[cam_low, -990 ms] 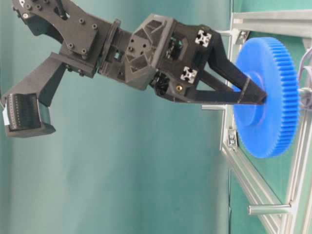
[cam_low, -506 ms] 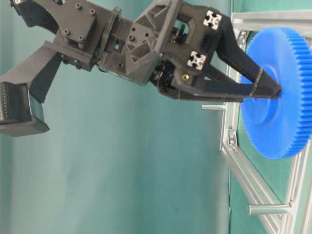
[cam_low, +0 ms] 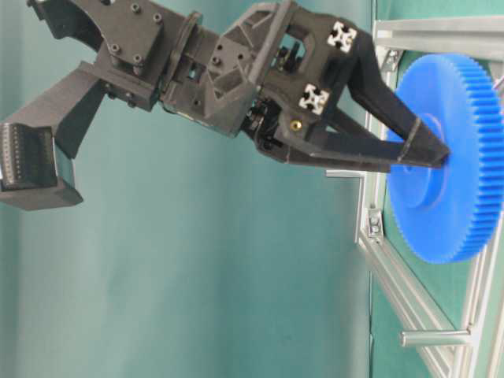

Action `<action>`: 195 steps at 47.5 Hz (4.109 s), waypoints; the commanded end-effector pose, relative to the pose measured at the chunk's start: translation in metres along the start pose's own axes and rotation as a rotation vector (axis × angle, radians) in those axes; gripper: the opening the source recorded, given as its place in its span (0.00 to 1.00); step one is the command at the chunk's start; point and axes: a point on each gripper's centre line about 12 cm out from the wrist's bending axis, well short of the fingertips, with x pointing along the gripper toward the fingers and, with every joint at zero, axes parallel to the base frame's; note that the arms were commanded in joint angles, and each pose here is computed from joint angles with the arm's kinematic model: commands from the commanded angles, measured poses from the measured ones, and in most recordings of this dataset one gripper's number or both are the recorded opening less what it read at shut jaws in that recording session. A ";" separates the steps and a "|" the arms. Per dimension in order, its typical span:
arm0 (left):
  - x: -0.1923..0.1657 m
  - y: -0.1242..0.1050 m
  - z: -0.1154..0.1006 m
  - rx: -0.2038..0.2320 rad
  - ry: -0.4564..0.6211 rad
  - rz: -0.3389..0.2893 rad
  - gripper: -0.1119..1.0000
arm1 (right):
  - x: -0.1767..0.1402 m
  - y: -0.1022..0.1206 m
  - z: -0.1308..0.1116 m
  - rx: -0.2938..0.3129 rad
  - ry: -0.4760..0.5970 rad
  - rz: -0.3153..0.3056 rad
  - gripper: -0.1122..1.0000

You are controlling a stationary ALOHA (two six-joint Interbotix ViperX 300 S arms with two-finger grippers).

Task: Find the location of the shaft and insert the gear.
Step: 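Adjust the gear's position to align its bore with the shaft, then push the gear down onto the shaft with the right gripper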

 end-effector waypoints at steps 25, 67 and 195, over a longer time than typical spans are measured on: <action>0.003 0.000 0.009 -0.005 -0.018 0.002 0.11 | -0.006 -0.039 0.004 0.058 -0.047 -0.049 0.72; 0.003 0.000 0.008 -0.005 -0.006 0.002 0.11 | -0.006 -0.038 0.007 0.061 -0.108 -0.030 0.72; 0.003 0.000 0.007 -0.006 -0.002 0.002 0.11 | 0.028 -0.031 -0.016 0.096 -0.155 0.026 0.72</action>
